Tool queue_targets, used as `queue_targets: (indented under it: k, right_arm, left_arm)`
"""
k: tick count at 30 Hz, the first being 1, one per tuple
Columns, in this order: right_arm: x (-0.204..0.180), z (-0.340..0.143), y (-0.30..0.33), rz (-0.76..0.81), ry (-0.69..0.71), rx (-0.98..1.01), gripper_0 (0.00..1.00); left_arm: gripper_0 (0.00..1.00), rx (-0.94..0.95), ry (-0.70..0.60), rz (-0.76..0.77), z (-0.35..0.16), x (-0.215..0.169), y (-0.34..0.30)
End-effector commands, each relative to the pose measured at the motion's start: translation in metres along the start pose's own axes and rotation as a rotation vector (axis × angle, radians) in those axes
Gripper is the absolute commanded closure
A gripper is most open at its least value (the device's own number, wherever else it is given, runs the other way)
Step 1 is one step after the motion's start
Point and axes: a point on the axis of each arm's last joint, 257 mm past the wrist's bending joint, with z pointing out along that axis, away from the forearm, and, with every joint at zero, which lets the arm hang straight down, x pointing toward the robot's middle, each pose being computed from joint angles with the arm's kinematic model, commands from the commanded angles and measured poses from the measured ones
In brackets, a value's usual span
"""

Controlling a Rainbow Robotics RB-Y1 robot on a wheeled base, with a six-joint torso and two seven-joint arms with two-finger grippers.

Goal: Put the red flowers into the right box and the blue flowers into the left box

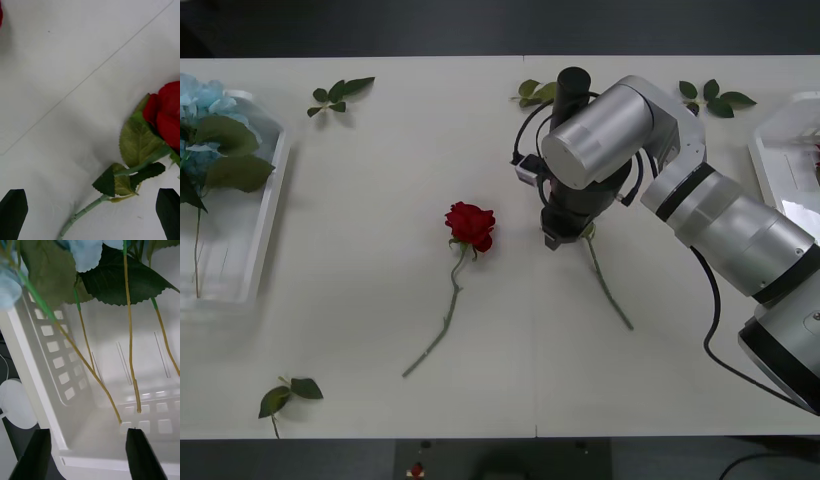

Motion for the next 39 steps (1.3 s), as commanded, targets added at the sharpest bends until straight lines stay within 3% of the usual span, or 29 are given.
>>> queue_targets:
  k: [1, 11, 16, 26, 32, 39]
  right_arm:
    - [-0.009, -0.008, -0.007, 0.099, -0.044, 0.008, 0.00]
    - [-0.009, 0.006, -0.016, 0.174, -0.076, -0.002, 0.00]
    - [-0.009, 0.012, -0.021, 0.191, -0.084, 0.000, 0.00]
    - [-0.004, 0.021, -0.031, 0.225, -0.086, 0.015, 0.00]
    - [0.001, 0.025, -0.035, 0.236, -0.076, 0.021, 0.00]
    - [0.003, 0.028, -0.037, 0.237, -0.074, 0.022, 0.10]
  left_arm:
    - [0.00, -0.028, -0.046, 0.150, -0.039, -0.029, 0.019]
    - [0.00, 0.171, -0.189, 0.273, -0.090, -0.078, -0.044]
    - [0.00, 0.324, -0.260, 0.257, -0.101, -0.099, -0.096]
    - [0.00, 0.636, -0.224, 0.061, -0.118, -0.122, -0.203]
    - [0.00, 0.667, -0.182, 0.001, -0.129, -0.134, -0.247]
    - [0.00, 0.656, -0.142, -0.072, -0.143, -0.148, -0.300]
